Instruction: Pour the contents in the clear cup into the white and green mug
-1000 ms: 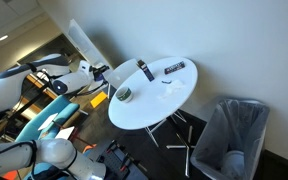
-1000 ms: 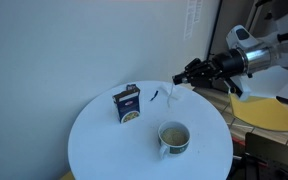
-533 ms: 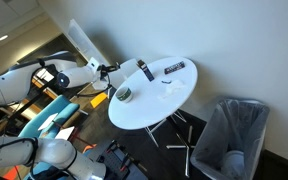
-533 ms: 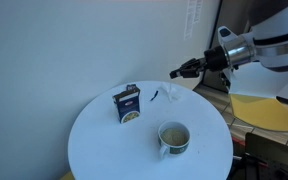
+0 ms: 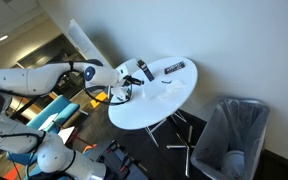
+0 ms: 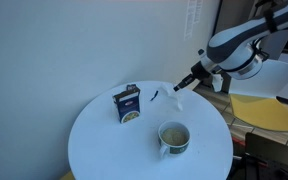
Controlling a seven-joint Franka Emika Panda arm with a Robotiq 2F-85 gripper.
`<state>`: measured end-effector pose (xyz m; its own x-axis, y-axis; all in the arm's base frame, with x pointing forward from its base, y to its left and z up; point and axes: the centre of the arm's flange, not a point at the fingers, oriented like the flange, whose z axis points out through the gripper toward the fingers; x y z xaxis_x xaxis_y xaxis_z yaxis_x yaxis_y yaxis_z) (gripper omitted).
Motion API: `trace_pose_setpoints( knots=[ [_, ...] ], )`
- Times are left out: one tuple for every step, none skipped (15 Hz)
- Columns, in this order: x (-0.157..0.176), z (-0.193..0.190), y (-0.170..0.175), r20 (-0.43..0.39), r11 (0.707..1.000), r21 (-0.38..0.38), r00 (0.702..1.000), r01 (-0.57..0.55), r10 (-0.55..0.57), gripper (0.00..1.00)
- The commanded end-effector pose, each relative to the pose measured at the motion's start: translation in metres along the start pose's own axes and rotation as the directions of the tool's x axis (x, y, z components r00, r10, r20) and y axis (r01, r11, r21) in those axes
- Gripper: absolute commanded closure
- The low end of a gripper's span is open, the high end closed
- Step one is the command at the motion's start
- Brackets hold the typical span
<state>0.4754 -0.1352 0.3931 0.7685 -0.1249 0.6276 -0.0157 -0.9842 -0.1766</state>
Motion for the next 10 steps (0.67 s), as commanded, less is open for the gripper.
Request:
trace_pose_setpoints(
  knots=[
    [0.052, -0.02, 0.012, 0.165, 0.993, -0.035, 0.98, -0.112, 0.116, 0.97],
    [0.052, -0.014, 0.021, 0.217, 0.99, -0.042, 0.966, -0.133, 0.139, 0.97],
    [0.052, -0.01, 0.029, 0.267, 0.986, -0.053, 0.95, -0.156, 0.165, 0.97],
    [0.055, -0.007, 0.036, 0.32, 0.982, -0.065, 0.928, -0.179, 0.191, 0.97],
    [0.058, -0.008, 0.04, 0.368, 0.976, -0.079, 0.904, -0.203, 0.218, 0.97],
    [0.062, -0.008, 0.042, 0.417, 0.97, -0.091, 0.876, -0.226, 0.243, 0.97],
    [0.068, -0.009, 0.041, 0.461, 0.962, -0.108, 0.845, -0.251, 0.272, 0.97],
    [0.074, -0.01, 0.037, 0.504, 0.954, -0.122, 0.811, -0.274, 0.297, 0.97],
    [0.08, -0.01, 0.031, 0.546, 0.946, -0.131, 0.775, -0.297, 0.318, 0.97],
    [0.084, -0.008, 0.024, 0.573, 0.938, -0.142, 0.747, -0.316, 0.338, 0.97]
  ],
)
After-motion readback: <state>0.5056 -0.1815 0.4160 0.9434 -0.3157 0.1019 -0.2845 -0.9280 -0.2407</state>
